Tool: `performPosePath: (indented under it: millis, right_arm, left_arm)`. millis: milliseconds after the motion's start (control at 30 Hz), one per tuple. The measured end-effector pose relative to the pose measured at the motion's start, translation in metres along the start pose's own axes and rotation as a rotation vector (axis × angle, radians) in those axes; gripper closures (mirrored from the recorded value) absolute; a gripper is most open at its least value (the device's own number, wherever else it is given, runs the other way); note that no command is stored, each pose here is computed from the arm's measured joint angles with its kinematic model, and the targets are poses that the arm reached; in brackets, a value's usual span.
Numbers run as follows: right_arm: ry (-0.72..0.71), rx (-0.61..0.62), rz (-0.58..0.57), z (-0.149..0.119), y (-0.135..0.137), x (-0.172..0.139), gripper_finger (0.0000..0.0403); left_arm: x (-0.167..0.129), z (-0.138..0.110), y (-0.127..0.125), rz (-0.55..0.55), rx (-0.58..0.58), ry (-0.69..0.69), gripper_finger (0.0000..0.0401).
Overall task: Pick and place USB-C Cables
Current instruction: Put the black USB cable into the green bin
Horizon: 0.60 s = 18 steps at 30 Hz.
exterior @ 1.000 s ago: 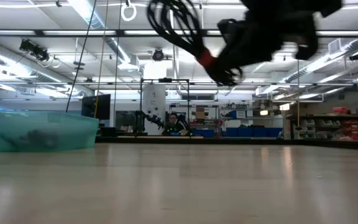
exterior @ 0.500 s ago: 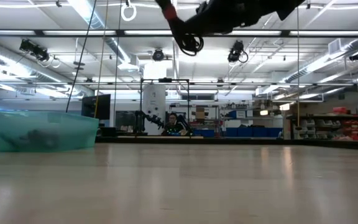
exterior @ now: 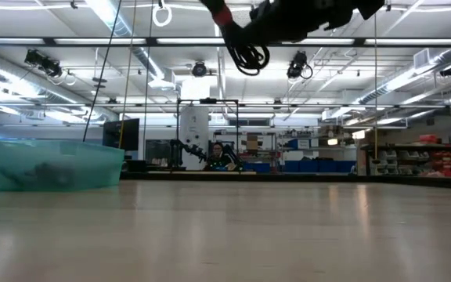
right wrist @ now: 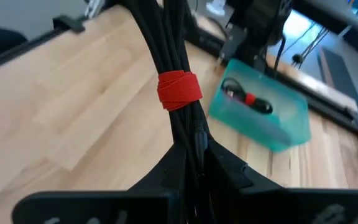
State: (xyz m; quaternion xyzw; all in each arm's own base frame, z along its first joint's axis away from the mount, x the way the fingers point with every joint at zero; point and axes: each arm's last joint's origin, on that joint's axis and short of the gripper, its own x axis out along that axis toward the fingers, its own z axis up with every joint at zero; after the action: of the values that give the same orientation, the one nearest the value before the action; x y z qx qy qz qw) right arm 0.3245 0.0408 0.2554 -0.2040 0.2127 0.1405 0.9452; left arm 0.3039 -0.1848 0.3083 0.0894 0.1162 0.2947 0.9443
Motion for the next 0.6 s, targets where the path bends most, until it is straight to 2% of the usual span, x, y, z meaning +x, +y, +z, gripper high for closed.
performPosePath:
  millis: [133, 233, 367, 600]
  right_arm:
    - [0.049, 0.005, -0.021, -0.01, 0.003, 0.001, 0.0357]
    - [0.095, -0.023, -0.118, -0.018, 0.003, 0.002, 0.0357]
    - [0.141, -0.042, -0.24, -0.022, -0.011, 0.0, 0.0357]
    - [0.022, -0.112, -0.322, -0.011, -0.027, -0.003, 0.0357]
  left_arm:
    - [-0.012, -0.001, -0.005, -0.024, 0.145, -0.013, 0.0257]
    - [-0.022, -0.002, -0.008, -0.014, 0.292, -0.027, 0.0257]
    - [-0.035, -0.008, -0.011, -0.031, 0.551, -0.025, 0.0257]
    - [-0.033, -0.018, -0.001, 0.124, 0.69, 0.009, 0.0252]
